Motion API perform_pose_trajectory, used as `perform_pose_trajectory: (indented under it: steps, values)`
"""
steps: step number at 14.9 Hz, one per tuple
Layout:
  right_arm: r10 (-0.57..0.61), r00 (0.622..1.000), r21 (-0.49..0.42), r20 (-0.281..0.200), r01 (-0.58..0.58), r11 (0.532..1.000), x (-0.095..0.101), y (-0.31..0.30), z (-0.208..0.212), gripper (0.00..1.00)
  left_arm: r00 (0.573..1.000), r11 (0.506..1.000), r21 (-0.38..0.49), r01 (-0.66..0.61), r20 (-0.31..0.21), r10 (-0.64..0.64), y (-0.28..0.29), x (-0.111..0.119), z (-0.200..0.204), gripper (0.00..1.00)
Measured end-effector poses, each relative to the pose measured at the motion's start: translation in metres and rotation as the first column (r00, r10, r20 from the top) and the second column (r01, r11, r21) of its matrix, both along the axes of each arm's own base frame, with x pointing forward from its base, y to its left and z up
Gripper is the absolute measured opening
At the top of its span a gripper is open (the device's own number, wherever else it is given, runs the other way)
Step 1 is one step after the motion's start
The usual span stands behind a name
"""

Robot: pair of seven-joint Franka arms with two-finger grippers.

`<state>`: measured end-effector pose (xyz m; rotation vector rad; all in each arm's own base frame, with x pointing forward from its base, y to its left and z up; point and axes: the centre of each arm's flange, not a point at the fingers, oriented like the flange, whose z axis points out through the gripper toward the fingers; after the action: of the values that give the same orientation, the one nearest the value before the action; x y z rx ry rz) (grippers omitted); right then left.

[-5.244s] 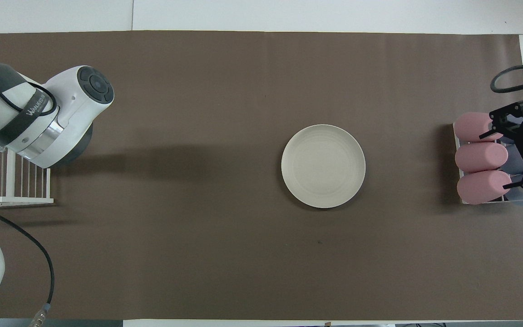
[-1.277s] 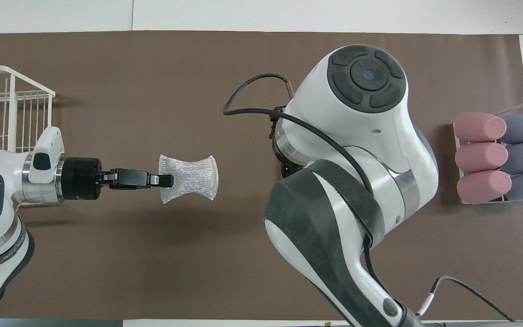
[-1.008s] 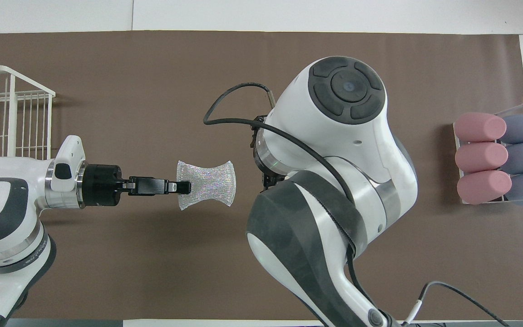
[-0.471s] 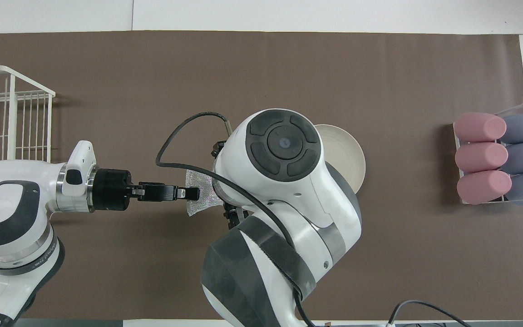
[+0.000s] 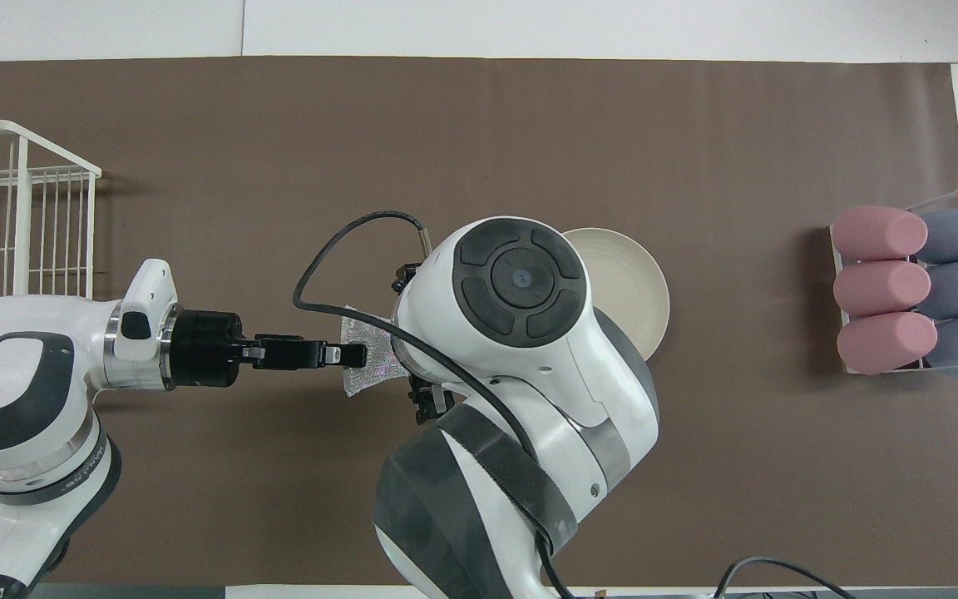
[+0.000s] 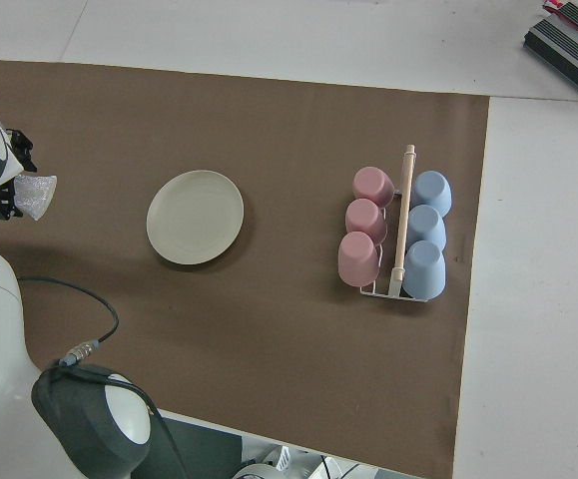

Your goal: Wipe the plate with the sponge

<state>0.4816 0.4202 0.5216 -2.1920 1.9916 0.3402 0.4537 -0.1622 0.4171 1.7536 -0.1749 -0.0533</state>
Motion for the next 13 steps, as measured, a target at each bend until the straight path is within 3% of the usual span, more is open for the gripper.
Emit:
perform_pose_trajectory:
  steps: [11,12,13]
  values:
    - [-0.015,1.0,0.011,0.014,0.015,1.0,0.0,0.001,-0.003,0.93,1.0,1.0,-0.01,0.012,-0.006,-0.012,-0.001,-0.002,-0.001,0.04]
    - [-0.009,1.0,0.009,0.01,0.009,1.0,-0.004,0.004,-0.005,0.89,1.0,1.0,-0.01,0.013,-0.006,-0.013,-0.001,-0.002,-0.001,0.04]
    - [-0.006,1.0,0.008,0.007,0.006,1.0,-0.009,0.008,-0.007,0.79,1.0,1.0,-0.01,0.013,-0.006,-0.013,-0.001,-0.002,-0.001,0.04]
